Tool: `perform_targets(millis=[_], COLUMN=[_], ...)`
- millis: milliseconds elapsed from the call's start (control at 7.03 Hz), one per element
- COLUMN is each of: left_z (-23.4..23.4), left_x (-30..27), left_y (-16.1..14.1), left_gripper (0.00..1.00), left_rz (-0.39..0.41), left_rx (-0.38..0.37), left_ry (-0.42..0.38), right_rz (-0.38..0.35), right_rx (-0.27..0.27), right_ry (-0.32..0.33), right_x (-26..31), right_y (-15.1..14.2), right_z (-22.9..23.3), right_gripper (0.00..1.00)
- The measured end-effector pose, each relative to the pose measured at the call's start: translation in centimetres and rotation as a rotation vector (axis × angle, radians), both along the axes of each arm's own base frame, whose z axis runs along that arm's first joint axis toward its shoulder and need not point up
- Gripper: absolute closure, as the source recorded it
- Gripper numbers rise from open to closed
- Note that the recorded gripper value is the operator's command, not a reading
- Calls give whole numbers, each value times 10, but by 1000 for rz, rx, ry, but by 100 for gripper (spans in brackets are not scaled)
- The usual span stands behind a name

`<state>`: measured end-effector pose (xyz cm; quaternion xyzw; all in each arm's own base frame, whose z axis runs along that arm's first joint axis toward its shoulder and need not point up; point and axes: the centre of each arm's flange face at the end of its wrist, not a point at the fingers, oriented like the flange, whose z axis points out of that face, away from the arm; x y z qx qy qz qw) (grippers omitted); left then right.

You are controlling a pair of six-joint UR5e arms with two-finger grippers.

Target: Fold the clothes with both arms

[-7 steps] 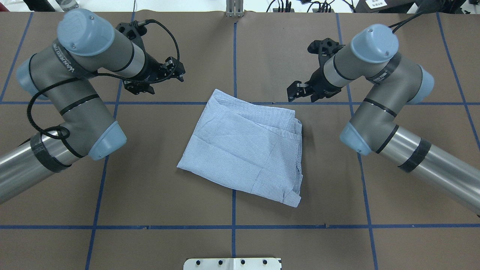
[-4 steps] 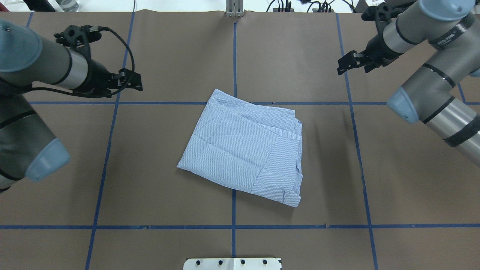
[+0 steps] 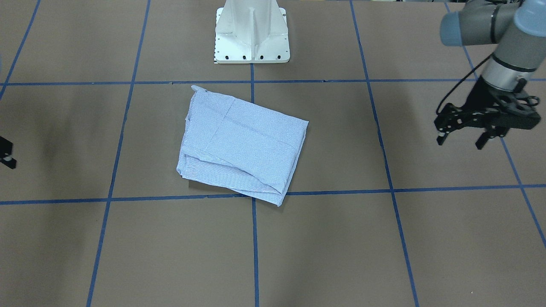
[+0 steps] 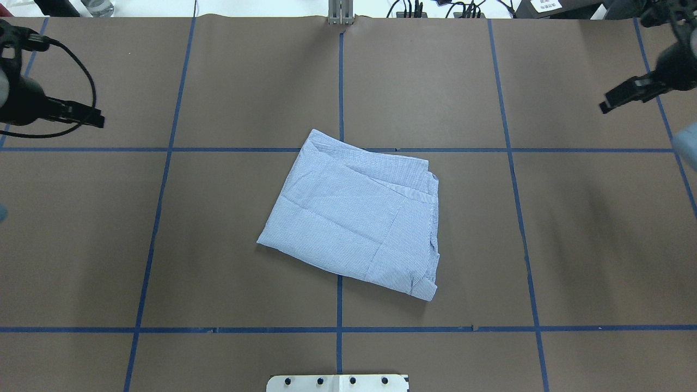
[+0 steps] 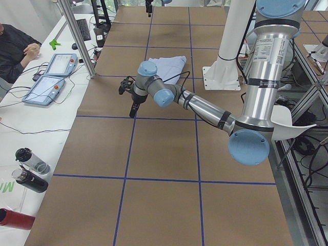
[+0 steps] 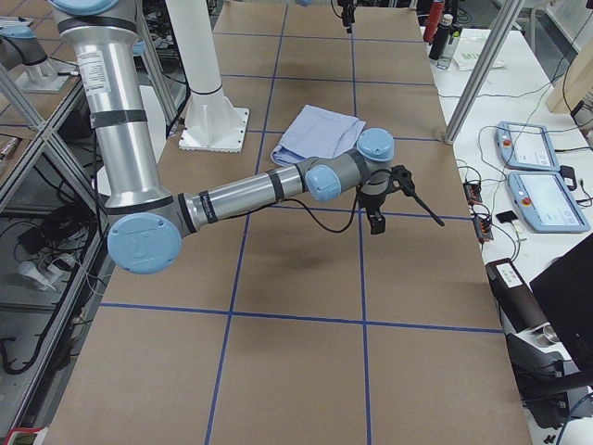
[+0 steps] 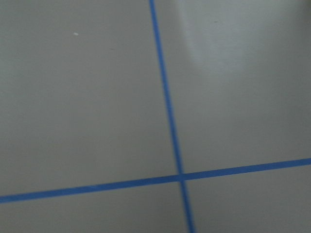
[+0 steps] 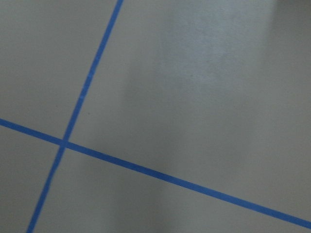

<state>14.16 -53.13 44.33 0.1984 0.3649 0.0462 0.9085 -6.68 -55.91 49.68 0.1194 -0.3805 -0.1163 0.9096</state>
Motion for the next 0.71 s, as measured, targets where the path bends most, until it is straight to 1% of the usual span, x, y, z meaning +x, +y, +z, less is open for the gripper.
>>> perform_targets(millis=[284,427,569,711], left_z=[81,113,126,131], left_x=[-108,-151,-172,-181], left_y=[-24,-26,-24,-23], left_gripper=[0,0,0,0], left_rz=[87,96,93,90], left_rx=[57,62,66,87], left_ry=[-87,-110,-112,-111], right_rz=[-45,-60,-61,-60], right_rx=[-25,-44,-62,-75], right_ry=[53,64,69,72], right_x=[74,106,128,138], right_y=[15,26,39,48], right_z=[36,53,69,81], right_gripper=[0,0,0,0])
